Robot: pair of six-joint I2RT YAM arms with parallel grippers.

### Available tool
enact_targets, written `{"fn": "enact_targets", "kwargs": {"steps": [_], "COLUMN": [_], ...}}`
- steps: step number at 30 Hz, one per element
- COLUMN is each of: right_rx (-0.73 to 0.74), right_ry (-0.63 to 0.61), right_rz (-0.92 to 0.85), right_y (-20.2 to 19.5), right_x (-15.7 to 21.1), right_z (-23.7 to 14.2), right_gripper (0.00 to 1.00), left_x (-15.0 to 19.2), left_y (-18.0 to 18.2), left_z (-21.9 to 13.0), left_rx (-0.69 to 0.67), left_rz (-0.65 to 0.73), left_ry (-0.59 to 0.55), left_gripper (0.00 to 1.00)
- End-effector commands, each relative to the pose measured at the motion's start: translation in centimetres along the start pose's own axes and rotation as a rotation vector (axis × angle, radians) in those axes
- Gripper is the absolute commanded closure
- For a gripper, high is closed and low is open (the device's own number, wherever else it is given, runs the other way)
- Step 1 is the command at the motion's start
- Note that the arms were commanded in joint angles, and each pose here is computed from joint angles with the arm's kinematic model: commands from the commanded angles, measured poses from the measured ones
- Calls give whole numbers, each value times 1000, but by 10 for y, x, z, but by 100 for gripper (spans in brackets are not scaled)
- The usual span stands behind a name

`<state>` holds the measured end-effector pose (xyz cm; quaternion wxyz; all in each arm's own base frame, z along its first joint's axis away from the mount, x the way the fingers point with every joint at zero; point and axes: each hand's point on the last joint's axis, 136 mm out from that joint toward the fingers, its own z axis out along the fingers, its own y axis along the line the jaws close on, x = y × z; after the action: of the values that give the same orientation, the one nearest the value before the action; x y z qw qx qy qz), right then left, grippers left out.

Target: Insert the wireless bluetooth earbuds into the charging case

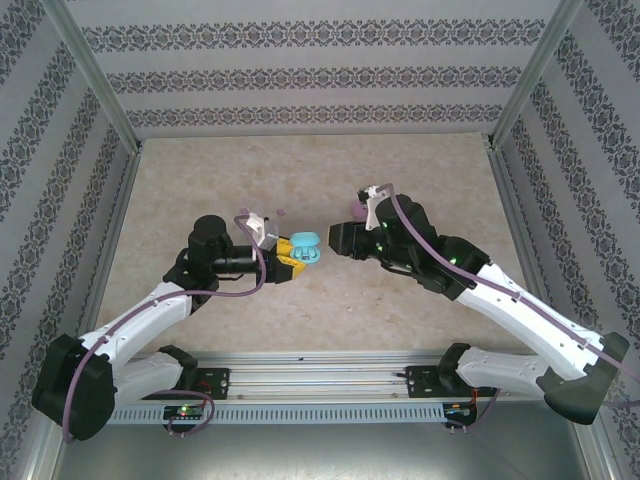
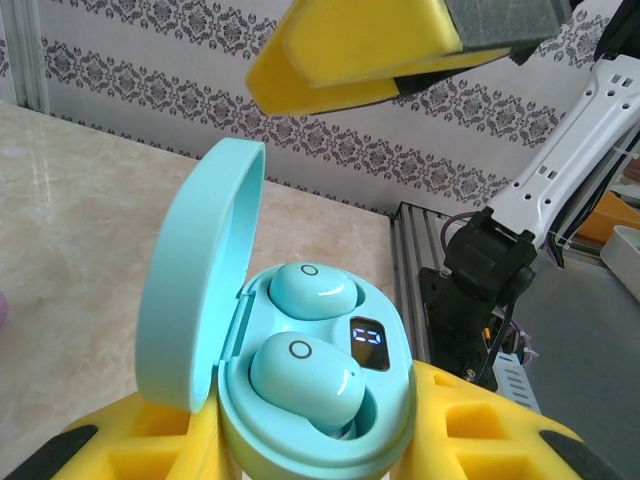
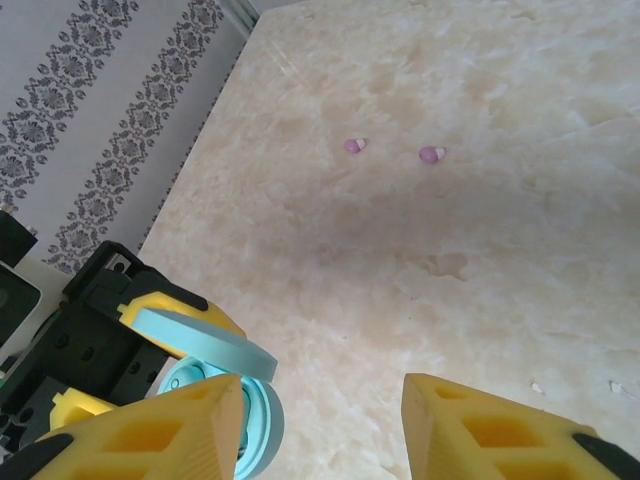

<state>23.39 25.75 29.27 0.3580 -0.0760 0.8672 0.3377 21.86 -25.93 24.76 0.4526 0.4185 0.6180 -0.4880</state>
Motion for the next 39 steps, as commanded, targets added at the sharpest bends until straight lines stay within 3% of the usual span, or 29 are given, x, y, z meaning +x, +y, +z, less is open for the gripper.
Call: {"fn": "enact_targets", "kwargs": {"steps": [1, 26, 39], "right_rx": [8, -63, -129], "right_ry": [-21, 41, 116], "right_rz": [52, 163, 198], "right_y": [-7, -7, 2], "right_x": [-1, -4, 7], "right_z": [-3, 23, 43], "right_gripper": [54, 54, 65], "left_x": [-14, -5, -5], "left_y": [-9, -15, -13], "left_z": [2, 28, 29], "left_rx": [33, 105, 97], "left_rz": [67, 49, 58], "left_ry": [-35, -7, -5], "left_gripper": [91, 91, 90]}}
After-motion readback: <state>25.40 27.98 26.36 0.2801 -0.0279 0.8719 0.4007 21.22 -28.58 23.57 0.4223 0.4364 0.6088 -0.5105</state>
